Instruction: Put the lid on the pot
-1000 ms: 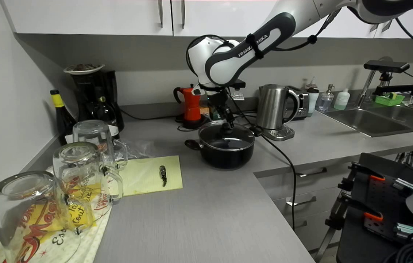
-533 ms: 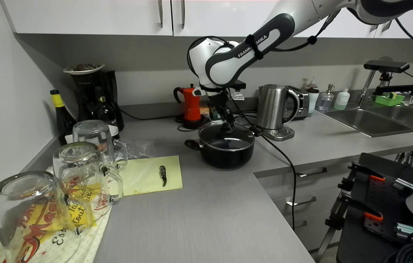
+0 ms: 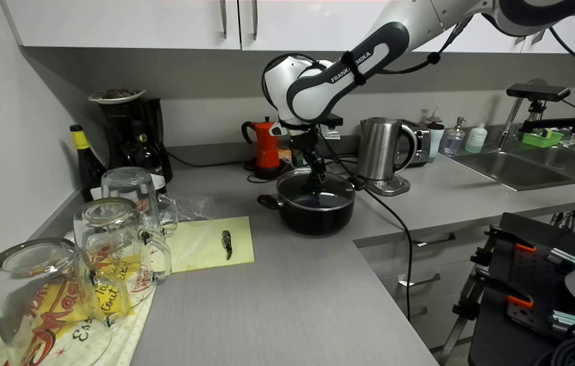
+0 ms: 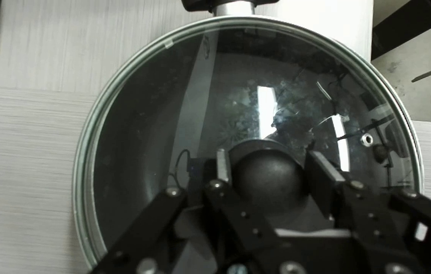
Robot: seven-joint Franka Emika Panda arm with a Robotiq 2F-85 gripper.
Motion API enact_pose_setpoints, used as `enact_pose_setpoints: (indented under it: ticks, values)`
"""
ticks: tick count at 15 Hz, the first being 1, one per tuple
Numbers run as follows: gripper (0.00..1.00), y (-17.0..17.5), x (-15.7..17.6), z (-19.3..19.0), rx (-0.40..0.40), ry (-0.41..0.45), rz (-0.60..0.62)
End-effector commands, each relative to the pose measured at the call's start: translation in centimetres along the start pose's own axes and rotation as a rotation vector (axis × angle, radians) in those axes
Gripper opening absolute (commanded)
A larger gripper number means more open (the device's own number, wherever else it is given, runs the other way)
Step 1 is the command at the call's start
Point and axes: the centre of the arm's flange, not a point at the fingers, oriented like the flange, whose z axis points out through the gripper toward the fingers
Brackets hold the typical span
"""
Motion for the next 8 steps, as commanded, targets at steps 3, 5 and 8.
enact_pose_setpoints:
  ticks: [3,5,8]
  values:
    - [0.24,0.54,-0.05,-0.45,0.025,0.013,-0.02]
    - [0.24,0.54,-0.12,-0.6,0.022,0.007,-0.02]
    - [0.24,0.43,-0.25,-0.9,0.013,-0.001,-0.021]
